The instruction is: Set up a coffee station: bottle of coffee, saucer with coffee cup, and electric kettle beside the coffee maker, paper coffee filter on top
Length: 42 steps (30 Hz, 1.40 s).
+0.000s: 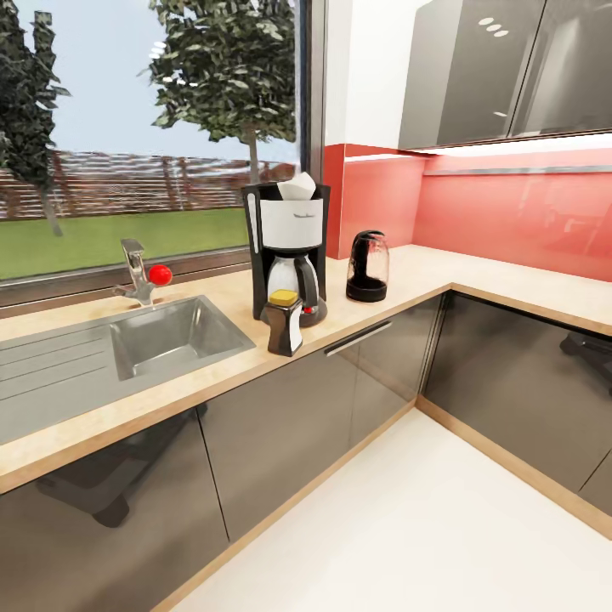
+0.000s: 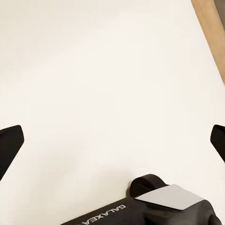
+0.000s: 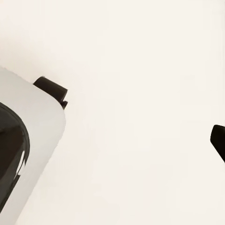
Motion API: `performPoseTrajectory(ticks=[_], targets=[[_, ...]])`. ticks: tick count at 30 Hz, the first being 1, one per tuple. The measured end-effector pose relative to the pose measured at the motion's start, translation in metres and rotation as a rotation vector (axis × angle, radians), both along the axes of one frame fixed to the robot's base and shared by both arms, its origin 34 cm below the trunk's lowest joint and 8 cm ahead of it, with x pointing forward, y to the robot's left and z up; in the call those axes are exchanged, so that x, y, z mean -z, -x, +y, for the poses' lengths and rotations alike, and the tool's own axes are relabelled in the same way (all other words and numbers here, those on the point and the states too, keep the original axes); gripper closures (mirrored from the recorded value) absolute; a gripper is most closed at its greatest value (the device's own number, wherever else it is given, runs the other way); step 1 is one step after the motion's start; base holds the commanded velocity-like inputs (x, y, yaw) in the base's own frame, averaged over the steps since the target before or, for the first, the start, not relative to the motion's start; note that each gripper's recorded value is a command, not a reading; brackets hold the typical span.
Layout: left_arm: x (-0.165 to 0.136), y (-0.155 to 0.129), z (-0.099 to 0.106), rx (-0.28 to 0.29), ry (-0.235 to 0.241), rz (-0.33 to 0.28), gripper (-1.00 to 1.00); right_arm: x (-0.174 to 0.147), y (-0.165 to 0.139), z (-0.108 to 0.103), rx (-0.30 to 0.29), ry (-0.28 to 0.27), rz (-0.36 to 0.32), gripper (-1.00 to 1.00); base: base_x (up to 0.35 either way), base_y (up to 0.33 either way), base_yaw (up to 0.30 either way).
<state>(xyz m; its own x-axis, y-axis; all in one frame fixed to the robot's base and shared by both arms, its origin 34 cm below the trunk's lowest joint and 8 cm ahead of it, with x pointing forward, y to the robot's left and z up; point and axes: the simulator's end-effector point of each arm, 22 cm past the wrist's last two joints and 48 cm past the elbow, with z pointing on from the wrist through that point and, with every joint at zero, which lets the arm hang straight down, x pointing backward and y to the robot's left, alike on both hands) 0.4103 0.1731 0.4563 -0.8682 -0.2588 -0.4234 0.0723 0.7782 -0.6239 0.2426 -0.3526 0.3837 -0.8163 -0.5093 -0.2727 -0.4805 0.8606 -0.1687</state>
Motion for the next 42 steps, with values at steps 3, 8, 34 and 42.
performPoseTrajectory(ticks=[3, 8, 34, 42], targets=[[0.0, 0.001, 0.0, -0.001, 0.0, 0.003, -1.0, -0.001, -0.011, -0.001, 0.002, 0.002, -0.015, -1.0, 0.0, 0.0, 0.0], [0.005, 0.013, 0.002, -0.003, -0.002, 0.02, -1.0, -0.006, -0.04, -0.008, 0.042, 0.006, -0.058, -1.0, 0.0, 0.0, 0.0], [0.027, 0.08, 0.059, -0.091, -0.06, 0.121, -1.0, -0.02, -0.1, -0.029, 0.266, -0.004, -0.171, -1.0, 0.0, 0.0, 0.019], [0.039, 0.088, 0.081, -0.199, -0.125, 0.161, -1.0, -0.02, -0.1, -0.028, 0.267, -0.003, -0.171, -1.0, 0.0, 0.0, 0.261]])
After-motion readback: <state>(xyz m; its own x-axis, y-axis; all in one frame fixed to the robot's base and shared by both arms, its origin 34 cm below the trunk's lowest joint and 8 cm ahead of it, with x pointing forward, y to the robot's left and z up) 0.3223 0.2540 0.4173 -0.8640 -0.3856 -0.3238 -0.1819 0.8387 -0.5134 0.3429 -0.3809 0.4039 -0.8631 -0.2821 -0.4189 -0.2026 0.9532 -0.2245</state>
